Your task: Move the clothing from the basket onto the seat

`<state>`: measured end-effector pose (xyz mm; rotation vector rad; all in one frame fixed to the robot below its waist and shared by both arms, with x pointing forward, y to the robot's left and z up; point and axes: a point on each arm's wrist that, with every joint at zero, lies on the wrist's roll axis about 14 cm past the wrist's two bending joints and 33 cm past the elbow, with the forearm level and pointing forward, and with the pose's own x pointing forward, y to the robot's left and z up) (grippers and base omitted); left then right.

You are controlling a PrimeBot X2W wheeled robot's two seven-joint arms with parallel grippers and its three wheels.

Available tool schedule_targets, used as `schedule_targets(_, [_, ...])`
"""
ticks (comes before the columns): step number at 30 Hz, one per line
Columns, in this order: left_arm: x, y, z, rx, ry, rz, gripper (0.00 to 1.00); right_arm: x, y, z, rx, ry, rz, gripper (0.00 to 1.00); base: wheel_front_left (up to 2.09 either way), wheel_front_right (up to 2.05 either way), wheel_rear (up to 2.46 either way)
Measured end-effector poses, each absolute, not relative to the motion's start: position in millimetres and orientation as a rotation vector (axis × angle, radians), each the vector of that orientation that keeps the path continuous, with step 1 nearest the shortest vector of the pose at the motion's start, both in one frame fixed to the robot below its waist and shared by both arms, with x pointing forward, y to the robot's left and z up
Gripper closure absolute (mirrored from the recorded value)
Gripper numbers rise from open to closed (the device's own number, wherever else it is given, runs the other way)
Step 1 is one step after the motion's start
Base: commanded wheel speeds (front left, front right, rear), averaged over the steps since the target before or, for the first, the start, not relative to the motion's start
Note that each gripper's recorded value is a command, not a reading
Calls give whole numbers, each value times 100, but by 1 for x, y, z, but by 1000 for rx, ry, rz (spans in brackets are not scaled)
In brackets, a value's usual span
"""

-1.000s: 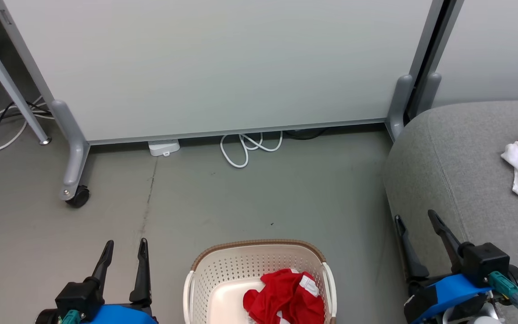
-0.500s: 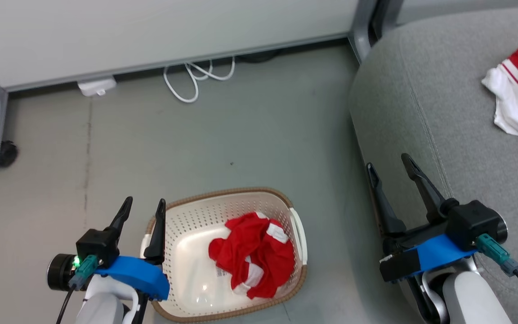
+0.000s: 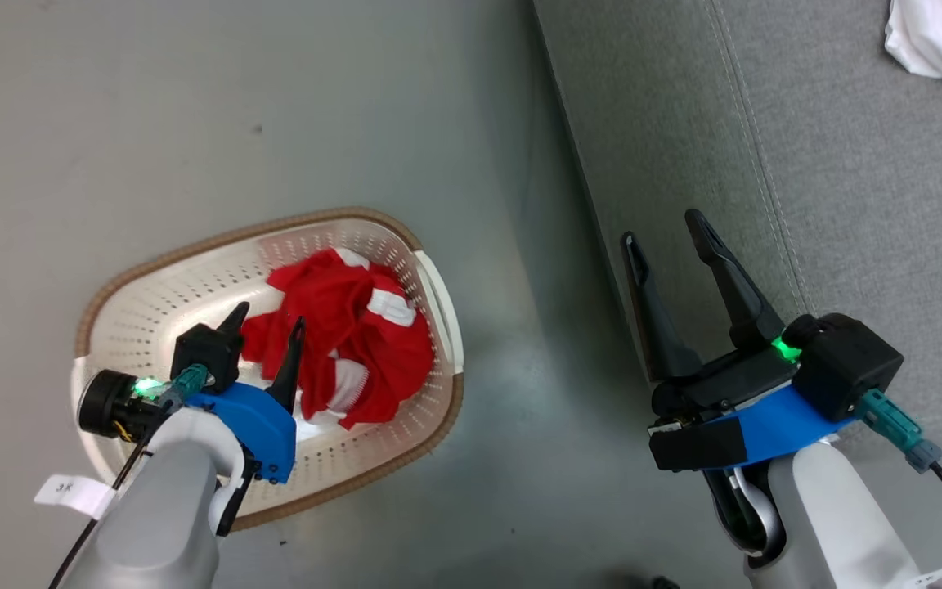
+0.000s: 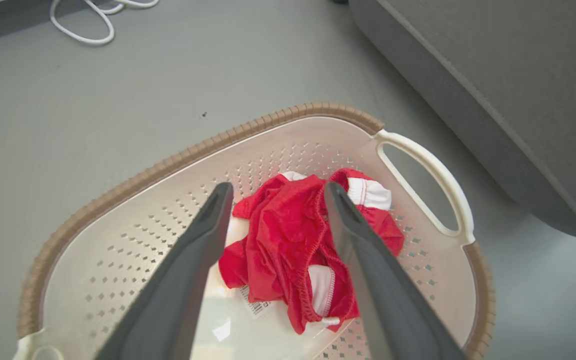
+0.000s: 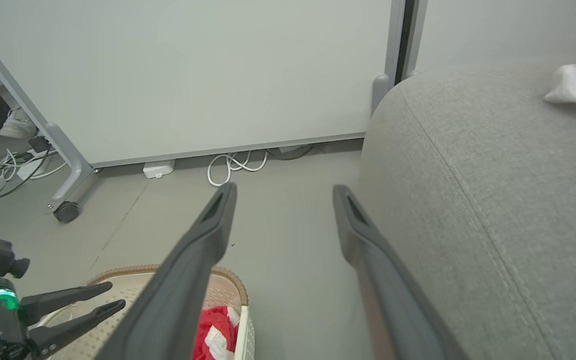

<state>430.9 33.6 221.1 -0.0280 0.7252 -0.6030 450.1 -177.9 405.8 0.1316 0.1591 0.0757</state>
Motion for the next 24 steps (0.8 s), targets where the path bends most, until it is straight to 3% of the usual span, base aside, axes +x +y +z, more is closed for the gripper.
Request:
schedule_targets(10, [387,-7,118,101,982,-890,0,446,-205,357,116,274,-1,0,0,0,0])
schedule_targets(16, [381,-11,88,149,1044,-934,0,440,-213,343,103,312,-28,0,0,0,0])
schedule_targets(24, [389,9,65,279,1109,-867,0,433,-205,328,121,351,-18,0,0,0,0])
